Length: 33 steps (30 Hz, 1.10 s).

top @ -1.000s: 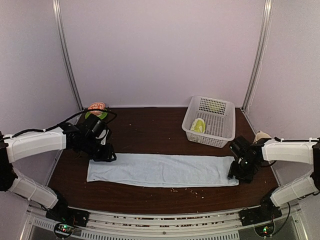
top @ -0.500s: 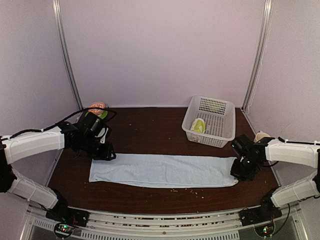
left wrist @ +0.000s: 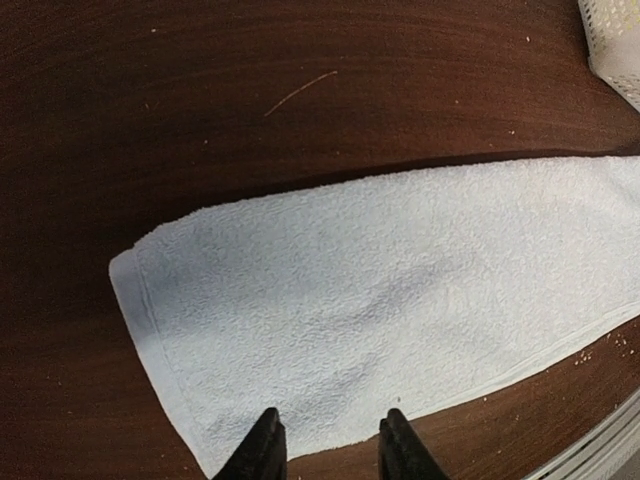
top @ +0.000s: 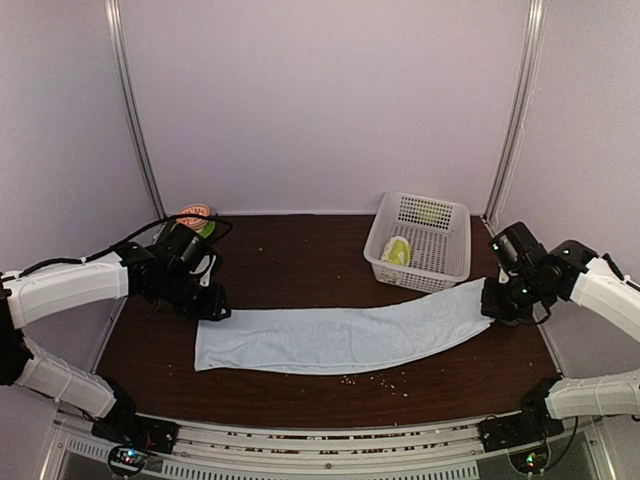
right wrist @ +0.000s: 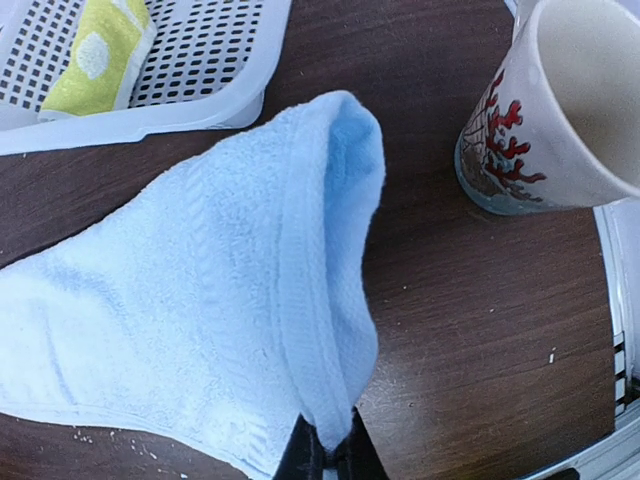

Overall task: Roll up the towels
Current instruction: Pick up the towel from the center of the board, then fold the towel at the center of the board.

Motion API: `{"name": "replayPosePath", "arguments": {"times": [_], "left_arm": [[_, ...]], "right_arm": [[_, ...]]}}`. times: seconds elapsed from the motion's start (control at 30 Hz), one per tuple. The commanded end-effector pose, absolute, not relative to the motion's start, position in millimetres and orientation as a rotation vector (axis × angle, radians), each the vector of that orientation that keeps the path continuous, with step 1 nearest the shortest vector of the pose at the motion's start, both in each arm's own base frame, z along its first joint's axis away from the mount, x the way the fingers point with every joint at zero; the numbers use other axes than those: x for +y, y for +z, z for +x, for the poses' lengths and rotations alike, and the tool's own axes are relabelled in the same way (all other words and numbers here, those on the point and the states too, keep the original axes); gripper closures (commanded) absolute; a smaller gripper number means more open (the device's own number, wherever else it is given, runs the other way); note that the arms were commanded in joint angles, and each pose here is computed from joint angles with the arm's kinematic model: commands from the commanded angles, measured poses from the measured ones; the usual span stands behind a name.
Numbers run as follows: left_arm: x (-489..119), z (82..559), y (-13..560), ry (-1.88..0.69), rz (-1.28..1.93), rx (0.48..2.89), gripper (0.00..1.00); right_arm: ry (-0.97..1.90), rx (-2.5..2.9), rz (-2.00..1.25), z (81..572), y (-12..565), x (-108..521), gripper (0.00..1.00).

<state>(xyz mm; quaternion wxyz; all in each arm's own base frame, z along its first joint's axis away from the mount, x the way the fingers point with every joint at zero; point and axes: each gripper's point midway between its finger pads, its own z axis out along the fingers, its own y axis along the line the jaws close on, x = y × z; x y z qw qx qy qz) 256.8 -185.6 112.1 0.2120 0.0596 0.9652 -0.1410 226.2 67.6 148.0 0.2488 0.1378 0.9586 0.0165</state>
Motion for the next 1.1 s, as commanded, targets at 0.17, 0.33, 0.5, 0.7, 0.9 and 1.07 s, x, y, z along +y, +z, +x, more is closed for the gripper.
{"name": "replayPosePath", "arguments": {"times": [0.17, 0.33, 0.5, 0.7, 0.9, 1.07], "left_arm": [[-206.1, 255.3, 109.7, -0.428, 0.158, 2.697, 0.69], [-214.9, 255.9, 109.8, -0.425, 0.164, 2.701, 0.69], [-213.2, 255.5, 114.9, -0.428, 0.15, 2.684, 0.69], [-194.9, 252.6, 129.7, -0.37, 0.097, 2.641, 0.69], [-164.4, 244.3, 154.1, -0.296, 0.021, 2.556, 0.68], [-144.4, 232.0, 166.6, -0.295, -0.024, 2.493, 0.68]], "right_arm": [[0.134, 2.513, 0.098, 219.3, 213.0, 78.4, 1.0], [0.284, 2.461, 0.0, 226.8, 235.7, 122.6, 1.0], [0.393, 2.424, -0.095, 240.9, 249.1, 183.9, 1.0], [0.593, 2.325, -0.155, 262.7, 275.1, 275.8, 1.0], [0.666, 2.335, -0.253, 274.0, 264.6, 360.3, 1.0], [0.697, 2.352, -0.342, 275.5, 251.0, 415.4, 1.0]]}}
